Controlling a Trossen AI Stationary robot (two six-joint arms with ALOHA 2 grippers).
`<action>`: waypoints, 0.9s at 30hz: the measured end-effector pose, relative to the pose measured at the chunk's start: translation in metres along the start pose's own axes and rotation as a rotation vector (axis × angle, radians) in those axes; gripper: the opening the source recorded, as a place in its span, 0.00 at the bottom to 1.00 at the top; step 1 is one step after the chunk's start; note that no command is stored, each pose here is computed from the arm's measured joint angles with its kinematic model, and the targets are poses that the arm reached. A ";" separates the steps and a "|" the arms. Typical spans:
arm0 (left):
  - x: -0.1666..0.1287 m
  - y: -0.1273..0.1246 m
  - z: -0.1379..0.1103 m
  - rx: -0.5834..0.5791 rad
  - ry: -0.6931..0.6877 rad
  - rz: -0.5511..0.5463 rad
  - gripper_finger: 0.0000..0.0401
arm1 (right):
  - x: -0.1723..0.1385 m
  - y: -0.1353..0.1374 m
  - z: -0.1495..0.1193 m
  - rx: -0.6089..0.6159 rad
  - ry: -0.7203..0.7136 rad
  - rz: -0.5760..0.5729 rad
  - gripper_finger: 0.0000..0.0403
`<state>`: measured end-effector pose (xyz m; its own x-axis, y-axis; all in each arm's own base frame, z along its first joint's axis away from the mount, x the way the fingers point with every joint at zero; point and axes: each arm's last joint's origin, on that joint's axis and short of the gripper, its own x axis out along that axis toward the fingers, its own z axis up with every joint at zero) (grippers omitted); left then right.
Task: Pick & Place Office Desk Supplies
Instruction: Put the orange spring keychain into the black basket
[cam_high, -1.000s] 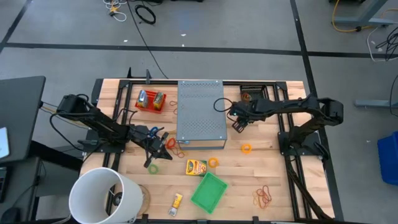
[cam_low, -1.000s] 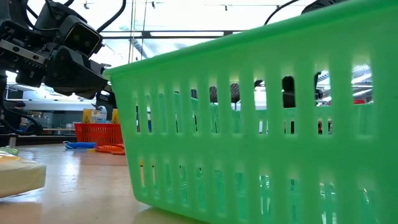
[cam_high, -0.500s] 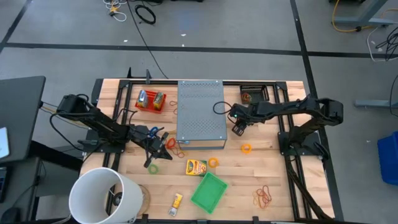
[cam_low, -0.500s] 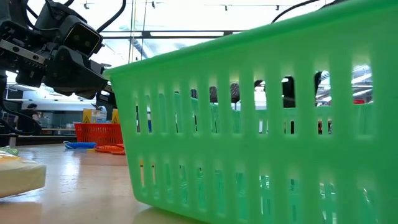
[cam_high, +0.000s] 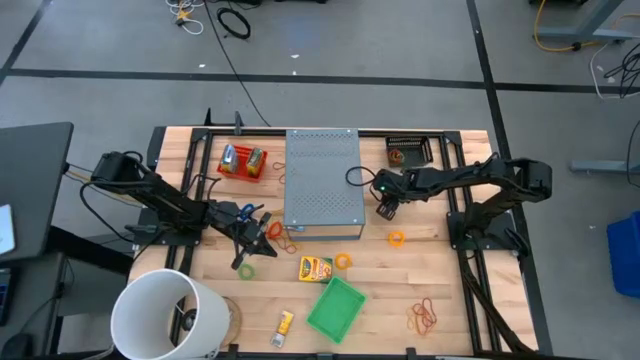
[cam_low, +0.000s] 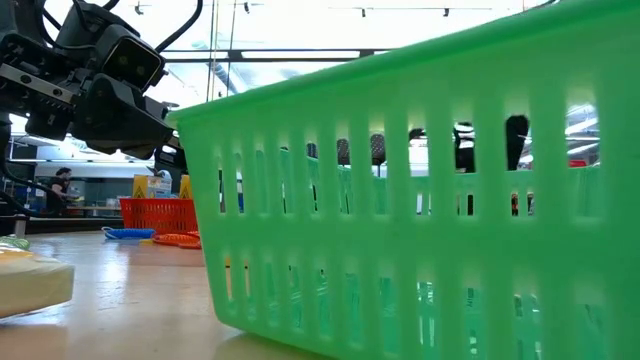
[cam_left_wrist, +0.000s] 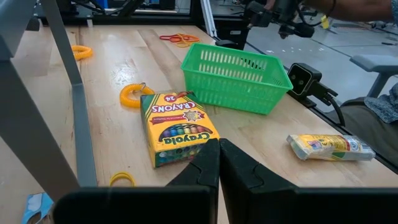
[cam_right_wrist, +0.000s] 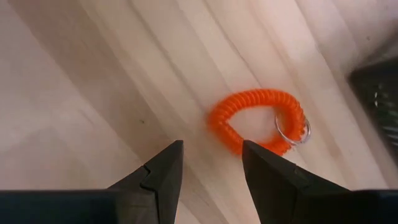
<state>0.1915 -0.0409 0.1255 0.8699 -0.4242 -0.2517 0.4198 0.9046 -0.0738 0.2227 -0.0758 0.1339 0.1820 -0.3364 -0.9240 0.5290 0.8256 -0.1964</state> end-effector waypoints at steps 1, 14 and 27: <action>0.000 0.000 0.000 0.000 0.000 0.000 0.02 | 0.001 -0.001 -0.002 0.001 0.005 -0.002 0.43; 0.000 0.000 0.000 0.003 0.000 0.003 0.02 | 0.006 -0.001 -0.007 0.000 -0.008 0.006 0.17; 0.000 0.000 0.000 0.003 0.000 0.003 0.02 | 0.002 0.015 -0.012 0.092 -0.019 -0.001 0.01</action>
<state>0.1915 -0.0409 0.1255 0.8711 -0.4215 -0.2520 0.4181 0.9057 -0.0697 0.2212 -0.0588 0.1251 0.1967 -0.3466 -0.9171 0.6030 0.7803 -0.1656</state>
